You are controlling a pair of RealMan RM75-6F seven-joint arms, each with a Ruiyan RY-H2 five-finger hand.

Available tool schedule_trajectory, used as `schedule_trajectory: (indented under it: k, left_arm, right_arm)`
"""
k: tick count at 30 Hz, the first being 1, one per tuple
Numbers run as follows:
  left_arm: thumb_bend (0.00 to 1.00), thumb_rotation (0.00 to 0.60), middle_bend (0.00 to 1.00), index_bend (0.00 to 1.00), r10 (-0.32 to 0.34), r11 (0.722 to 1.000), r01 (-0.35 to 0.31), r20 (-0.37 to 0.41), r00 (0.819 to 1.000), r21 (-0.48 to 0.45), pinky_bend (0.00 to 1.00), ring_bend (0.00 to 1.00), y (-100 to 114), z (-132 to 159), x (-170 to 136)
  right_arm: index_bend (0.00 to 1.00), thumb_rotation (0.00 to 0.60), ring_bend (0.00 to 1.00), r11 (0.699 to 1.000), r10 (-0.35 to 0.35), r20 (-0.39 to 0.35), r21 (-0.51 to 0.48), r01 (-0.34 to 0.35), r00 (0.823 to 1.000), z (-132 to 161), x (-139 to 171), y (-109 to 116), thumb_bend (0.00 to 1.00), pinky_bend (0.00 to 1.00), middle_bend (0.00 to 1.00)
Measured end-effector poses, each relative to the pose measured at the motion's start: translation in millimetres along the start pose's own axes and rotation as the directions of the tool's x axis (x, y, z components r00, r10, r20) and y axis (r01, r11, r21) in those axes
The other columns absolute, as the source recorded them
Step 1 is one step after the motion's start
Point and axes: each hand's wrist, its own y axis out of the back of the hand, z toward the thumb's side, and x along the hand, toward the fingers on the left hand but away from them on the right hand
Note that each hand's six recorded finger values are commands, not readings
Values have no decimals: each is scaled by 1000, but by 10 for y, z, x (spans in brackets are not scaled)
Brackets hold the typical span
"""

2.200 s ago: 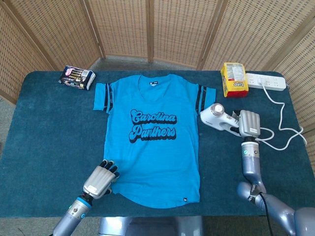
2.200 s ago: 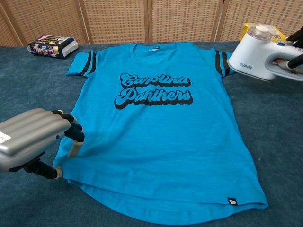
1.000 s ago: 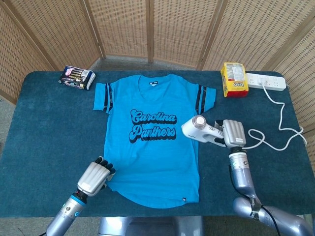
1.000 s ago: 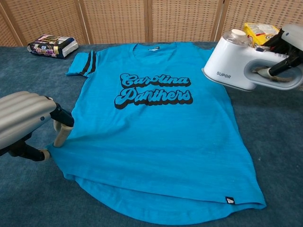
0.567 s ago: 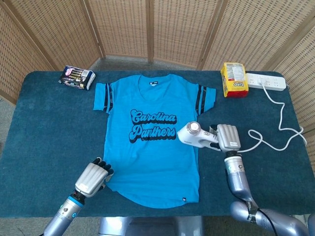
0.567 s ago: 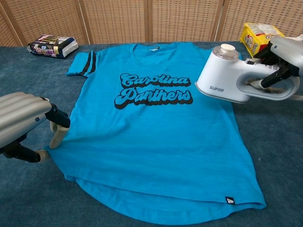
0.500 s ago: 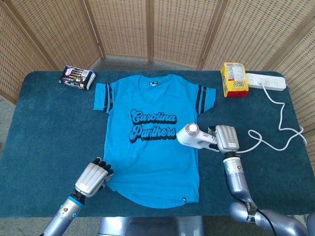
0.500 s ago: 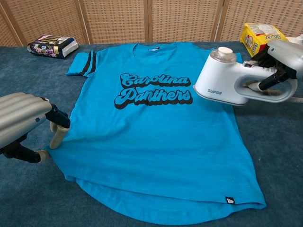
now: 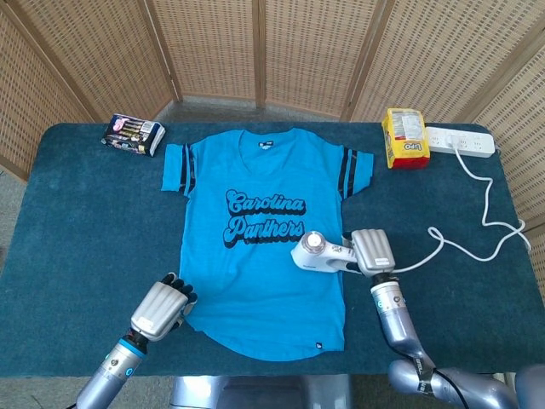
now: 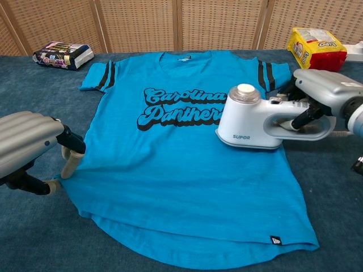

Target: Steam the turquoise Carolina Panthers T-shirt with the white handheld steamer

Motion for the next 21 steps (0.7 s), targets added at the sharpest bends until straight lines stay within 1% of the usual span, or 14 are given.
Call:
schedule_trajectory:
  k: [7, 12, 21]
  left_arm:
    - [373, 551, 559, 691, -8, 1000, 8, 6, 1000, -2, 336, 472, -14, 13, -6]
    - [374, 551, 559, 691, -2, 1000, 2, 2, 1000, -2, 336, 472, -3, -1, -2]
    - [373, 554, 559, 692, -5, 1000, 5, 1, 1000, -8, 336, 472, -19, -12, -8]
  right_arm:
    - [767, 600, 831, 1000, 14, -46, 16, -13, 999, 169, 8, -98, 379, 752, 778]
    - [767, 600, 831, 1000, 22, -81, 24, -20, 996, 323, 22, -177, 379, 751, 777]
    - [766, 600, 830, 999, 19, -122, 49, -13, 992, 535, 33, -257, 378, 750, 776]
